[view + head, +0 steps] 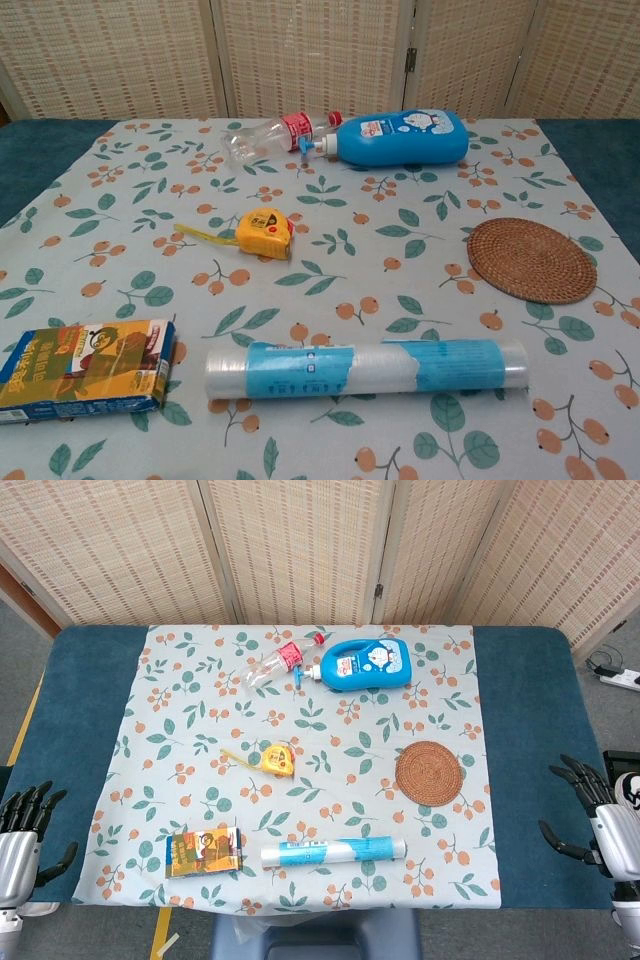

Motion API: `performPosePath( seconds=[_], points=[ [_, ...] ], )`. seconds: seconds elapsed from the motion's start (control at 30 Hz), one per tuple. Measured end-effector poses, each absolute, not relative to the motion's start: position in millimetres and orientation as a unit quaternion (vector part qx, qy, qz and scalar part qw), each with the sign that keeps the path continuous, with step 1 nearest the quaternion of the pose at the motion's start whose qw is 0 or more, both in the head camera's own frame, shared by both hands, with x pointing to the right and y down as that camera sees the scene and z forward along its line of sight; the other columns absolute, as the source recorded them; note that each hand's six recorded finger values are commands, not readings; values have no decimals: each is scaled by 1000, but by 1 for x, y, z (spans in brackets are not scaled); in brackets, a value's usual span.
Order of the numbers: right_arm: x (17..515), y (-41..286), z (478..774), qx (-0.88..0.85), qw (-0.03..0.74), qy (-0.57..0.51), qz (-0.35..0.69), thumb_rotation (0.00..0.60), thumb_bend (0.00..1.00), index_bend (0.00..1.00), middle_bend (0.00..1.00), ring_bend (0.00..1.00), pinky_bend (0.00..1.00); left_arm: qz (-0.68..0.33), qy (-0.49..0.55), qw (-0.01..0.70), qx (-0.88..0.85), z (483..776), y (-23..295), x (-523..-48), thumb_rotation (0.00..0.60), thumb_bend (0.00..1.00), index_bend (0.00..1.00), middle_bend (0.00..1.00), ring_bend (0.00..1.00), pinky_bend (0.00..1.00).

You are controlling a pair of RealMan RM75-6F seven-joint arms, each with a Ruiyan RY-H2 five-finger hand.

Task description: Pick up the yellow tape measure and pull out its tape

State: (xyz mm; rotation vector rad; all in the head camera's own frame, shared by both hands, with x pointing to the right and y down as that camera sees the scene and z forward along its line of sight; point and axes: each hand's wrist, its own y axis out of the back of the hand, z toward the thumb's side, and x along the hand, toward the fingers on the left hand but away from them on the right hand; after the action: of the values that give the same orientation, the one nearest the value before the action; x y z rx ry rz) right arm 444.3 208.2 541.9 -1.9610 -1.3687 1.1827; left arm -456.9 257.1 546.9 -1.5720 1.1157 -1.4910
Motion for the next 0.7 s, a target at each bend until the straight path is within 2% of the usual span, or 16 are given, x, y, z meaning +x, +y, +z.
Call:
performPosePath(
  seconds=[0.7],
  points=[
    [441, 206, 540, -714, 242, -495, 432, 600, 397, 134, 70, 79, 0, -556, 423, 348, -625, 552, 248, -443, 600, 396, 193, 93, 64, 0]
  ],
)
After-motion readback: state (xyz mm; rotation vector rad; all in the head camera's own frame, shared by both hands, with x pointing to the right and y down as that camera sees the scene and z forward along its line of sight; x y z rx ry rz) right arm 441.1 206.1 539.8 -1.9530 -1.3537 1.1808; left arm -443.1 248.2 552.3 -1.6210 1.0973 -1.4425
